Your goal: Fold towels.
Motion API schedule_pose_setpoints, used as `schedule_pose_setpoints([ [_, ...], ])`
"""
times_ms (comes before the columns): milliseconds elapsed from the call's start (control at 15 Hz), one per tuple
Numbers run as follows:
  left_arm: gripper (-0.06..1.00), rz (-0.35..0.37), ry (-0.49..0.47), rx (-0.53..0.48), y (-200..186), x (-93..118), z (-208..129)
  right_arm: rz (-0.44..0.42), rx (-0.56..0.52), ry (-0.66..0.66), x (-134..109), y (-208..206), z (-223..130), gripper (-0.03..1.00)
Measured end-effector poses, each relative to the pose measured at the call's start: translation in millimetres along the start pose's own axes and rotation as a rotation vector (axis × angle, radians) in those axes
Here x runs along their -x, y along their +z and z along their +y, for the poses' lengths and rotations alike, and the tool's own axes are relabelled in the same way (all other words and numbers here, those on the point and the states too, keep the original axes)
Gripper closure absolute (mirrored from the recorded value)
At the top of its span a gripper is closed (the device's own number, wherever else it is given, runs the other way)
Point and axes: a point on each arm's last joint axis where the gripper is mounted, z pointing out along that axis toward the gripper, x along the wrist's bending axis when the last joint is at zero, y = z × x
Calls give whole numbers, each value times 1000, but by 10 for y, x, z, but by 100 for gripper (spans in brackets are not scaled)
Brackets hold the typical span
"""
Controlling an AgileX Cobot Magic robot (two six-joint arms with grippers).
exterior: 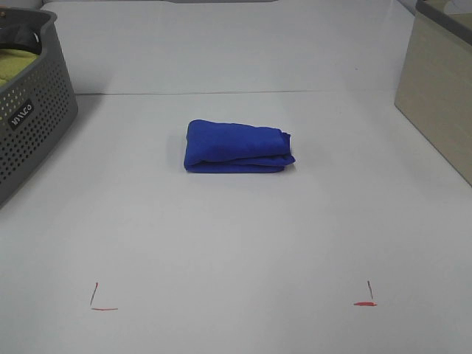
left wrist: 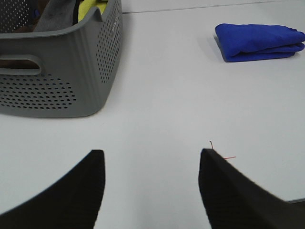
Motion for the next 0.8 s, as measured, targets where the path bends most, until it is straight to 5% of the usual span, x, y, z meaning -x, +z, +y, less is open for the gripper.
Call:
schedule_pose_setpoints([
  [800, 38, 0, 0, 0, 0, 0, 0, 0, 2, 0, -1, 2, -8, 20],
])
